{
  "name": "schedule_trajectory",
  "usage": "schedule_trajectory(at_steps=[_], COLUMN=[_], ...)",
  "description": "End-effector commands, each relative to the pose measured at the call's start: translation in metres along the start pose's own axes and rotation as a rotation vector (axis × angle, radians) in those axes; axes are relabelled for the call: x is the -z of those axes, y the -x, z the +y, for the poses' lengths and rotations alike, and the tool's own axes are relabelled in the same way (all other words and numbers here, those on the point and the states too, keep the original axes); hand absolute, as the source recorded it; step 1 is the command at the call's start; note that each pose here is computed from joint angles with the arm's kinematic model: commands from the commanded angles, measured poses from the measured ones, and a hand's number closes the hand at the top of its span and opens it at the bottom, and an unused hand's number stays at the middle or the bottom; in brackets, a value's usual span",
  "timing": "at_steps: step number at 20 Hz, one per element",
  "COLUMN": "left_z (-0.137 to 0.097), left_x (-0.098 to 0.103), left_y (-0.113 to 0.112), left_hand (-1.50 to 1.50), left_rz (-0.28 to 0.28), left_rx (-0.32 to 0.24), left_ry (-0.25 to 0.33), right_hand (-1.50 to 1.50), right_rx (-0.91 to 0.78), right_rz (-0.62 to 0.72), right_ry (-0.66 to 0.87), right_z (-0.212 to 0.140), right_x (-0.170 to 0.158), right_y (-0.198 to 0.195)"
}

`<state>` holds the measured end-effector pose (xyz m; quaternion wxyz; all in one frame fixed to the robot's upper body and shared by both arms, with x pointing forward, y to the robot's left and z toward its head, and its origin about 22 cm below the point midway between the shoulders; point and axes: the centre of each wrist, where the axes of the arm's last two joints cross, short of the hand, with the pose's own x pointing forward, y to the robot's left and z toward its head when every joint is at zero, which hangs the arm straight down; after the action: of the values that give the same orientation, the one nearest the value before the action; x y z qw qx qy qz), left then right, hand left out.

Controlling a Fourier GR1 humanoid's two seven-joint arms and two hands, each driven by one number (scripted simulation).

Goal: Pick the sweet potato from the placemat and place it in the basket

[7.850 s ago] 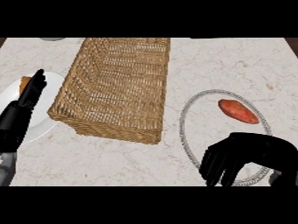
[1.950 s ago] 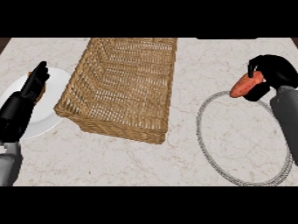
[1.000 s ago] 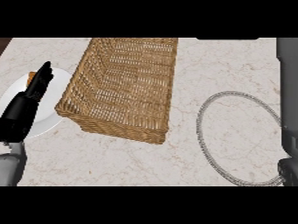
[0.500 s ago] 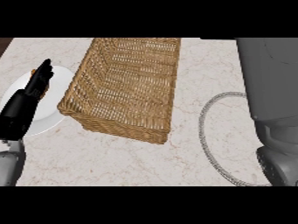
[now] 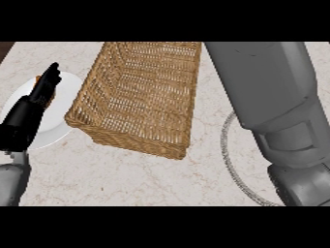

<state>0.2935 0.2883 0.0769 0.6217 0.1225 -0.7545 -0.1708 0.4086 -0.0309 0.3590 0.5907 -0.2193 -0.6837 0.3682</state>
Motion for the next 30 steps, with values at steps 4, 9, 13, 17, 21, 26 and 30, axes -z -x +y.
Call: schedule_trajectory(at_steps=[4, 9, 13, 17, 21, 26, 30], left_z=[-0.006, 0.000, -0.014, 0.004, -0.015, 0.000, -0.018], left_x=[-0.009, -0.013, -0.009, -0.012, -0.003, 0.000, -0.003], left_y=[-0.002, 0.008, 0.006, 0.014, 0.012, -0.004, -0.009], left_hand=[0.00, 0.00, 0.00, 0.00, 0.00, 0.00, 0.00], left_rz=[0.010, 0.011, -0.001, 0.006, 0.017, 0.004, -0.001], left_rx=[-0.011, 0.004, -0.004, -0.003, -0.001, -0.007, -0.012], left_ry=[-0.006, 0.004, -0.004, -0.004, 0.000, -0.017, 0.012], right_hand=[1.50, 1.50, 1.50, -1.50, -1.50, -1.50, -1.50], right_rx=[-0.206, -0.384, -0.420, -0.307, -0.235, 0.035, 0.248], right_rz=[0.143, 0.165, 0.137, 0.127, 0.104, 0.056, 0.112], right_ry=[-0.055, -0.073, -0.143, -0.226, -0.220, -0.055, 0.154], right_z=[0.014, 0.032, 0.035, 0.034, 0.041, 0.013, 0.002], right_x=[0.010, 0.017, 0.017, 0.023, 0.022, 0.016, 0.017], right_y=[-0.008, 0.011, 0.004, 0.031, 0.031, 0.020, 0.024])
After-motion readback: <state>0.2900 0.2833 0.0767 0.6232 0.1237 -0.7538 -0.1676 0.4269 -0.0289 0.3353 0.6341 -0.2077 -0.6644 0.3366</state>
